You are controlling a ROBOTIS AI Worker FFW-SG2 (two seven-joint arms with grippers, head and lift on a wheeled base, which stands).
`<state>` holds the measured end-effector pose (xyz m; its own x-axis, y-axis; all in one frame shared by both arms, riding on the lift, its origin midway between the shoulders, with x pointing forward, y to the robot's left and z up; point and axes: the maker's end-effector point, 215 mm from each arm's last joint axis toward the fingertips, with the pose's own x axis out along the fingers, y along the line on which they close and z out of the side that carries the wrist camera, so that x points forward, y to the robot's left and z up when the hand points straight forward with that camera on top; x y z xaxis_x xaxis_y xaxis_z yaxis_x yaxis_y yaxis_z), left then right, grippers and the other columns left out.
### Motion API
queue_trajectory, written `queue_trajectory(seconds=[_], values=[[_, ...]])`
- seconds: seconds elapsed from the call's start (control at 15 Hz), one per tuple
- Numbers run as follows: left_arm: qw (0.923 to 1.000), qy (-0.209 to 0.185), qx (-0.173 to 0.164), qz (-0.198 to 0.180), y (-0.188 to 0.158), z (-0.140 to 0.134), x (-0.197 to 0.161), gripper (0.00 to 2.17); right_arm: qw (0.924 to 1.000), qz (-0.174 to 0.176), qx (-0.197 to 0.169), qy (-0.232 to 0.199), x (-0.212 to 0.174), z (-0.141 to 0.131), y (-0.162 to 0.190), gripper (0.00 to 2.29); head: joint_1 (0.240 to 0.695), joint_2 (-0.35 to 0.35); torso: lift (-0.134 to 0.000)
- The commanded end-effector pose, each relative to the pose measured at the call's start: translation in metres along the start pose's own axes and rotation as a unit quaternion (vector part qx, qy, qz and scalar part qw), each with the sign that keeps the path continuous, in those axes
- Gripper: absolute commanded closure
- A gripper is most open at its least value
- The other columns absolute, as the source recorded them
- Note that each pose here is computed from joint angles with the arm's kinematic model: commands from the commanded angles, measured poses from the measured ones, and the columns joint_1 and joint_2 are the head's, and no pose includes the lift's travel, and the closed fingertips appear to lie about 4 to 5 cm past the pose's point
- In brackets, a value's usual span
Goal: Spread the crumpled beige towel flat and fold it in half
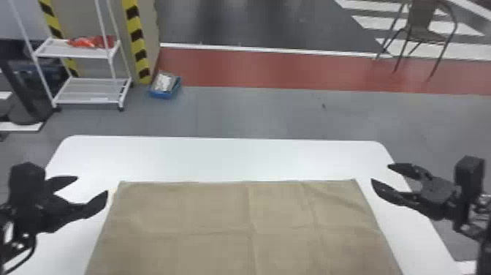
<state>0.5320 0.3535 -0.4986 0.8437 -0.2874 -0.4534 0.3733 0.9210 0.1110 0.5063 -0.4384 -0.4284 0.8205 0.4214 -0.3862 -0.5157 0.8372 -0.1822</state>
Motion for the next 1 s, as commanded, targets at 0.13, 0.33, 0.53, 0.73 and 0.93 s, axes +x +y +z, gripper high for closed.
queue_trajectory(seconds=[0.13,0.33,0.53,0.73,0.93], values=[[0.9995,-0.028,-0.008,0.010,-0.013,-0.027,-0.066,0.14,0.9885,0.022,-0.144,-0.040,-0.044,0.009,0.046,0.22,0.695,-0.074,0.000],[0.9995,-0.031,0.006,0.003,-0.029,-0.047,-0.084,0.16,0.9612,0.055,-0.263,-0.060,-0.068,0.004,0.095,0.29,0.695,-0.054,0.000],[0.9992,-0.037,0.017,-0.006,-0.051,-0.057,-0.098,0.15,0.9435,0.089,-0.318,-0.023,-0.094,-0.035,0.115,0.29,0.695,-0.037,0.000],[0.9964,-0.073,0.043,-0.001,-0.061,-0.046,-0.117,0.15,0.9405,0.095,-0.326,0.002,-0.125,-0.062,0.110,0.39,0.695,-0.069,0.000],[0.9957,-0.068,0.062,-0.003,-0.063,-0.052,-0.126,0.21,0.9404,0.106,-0.322,0.022,-0.144,-0.084,0.109,0.47,0.695,-0.129,0.000]])
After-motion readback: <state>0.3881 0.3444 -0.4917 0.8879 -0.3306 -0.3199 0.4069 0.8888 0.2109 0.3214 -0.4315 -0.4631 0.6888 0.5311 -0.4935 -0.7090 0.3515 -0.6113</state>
